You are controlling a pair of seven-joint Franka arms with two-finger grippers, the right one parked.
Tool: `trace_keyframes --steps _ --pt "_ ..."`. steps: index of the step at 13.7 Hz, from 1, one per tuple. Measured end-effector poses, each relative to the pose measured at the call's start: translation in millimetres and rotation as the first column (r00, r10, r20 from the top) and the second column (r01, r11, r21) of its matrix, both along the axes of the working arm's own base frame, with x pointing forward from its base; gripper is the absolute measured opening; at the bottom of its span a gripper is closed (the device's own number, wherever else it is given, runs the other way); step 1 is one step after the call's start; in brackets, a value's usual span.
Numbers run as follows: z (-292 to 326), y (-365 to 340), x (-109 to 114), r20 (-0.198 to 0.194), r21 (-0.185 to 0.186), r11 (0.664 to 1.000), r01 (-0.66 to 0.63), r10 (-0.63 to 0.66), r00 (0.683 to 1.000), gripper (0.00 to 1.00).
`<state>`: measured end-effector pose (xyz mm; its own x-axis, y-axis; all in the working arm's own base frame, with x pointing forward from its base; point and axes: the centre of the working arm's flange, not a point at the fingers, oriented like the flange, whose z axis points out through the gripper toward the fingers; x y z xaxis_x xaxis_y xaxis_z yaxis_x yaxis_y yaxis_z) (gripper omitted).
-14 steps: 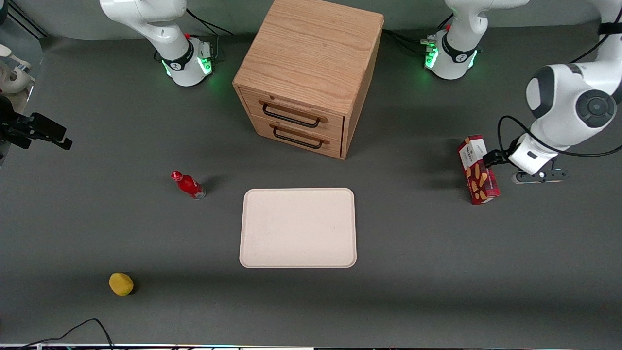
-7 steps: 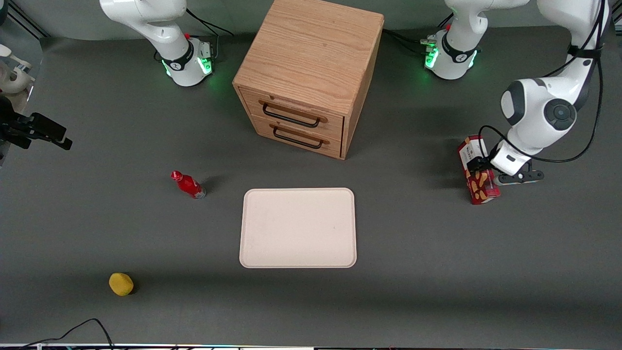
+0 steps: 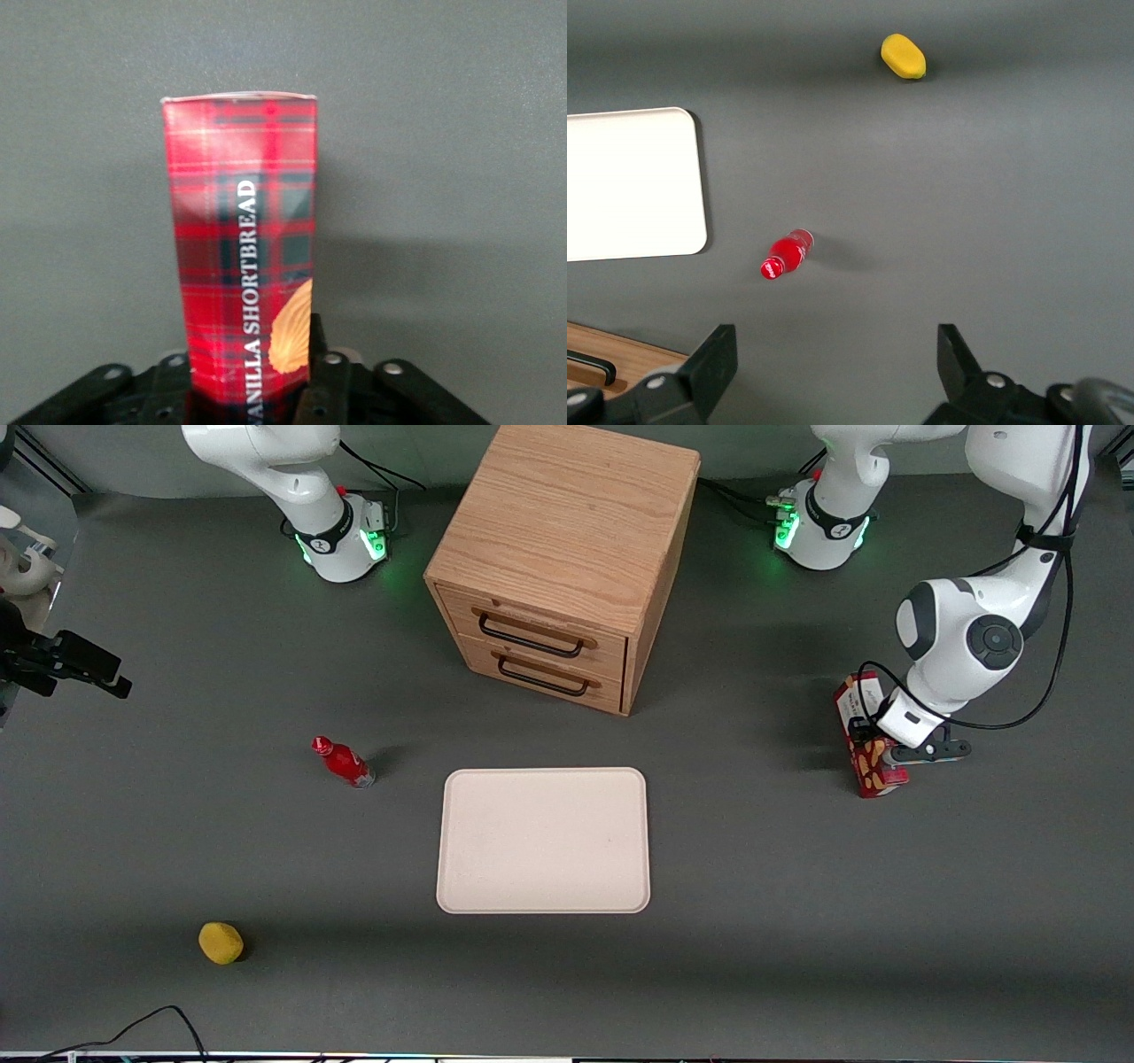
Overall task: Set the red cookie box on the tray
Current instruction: 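Lift the red shortbread box upright with the left gripper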
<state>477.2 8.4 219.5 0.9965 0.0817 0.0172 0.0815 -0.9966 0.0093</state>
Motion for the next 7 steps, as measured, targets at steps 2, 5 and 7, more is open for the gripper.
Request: trace_keyframes --steps 2,5,7 --pt "0.3 -0.2 0.1 0.0 0.0 1.0 0.0 0.0 1.0 0.33" --pt "5.0 -0.8 3.4 0.009 0.0 1.0 0.002 -0.002 1.0 0.28" --pt "18.8 -4.0 5.6 -0.019 -0.005 1.0 0.006 -0.006 1.0 0.28"
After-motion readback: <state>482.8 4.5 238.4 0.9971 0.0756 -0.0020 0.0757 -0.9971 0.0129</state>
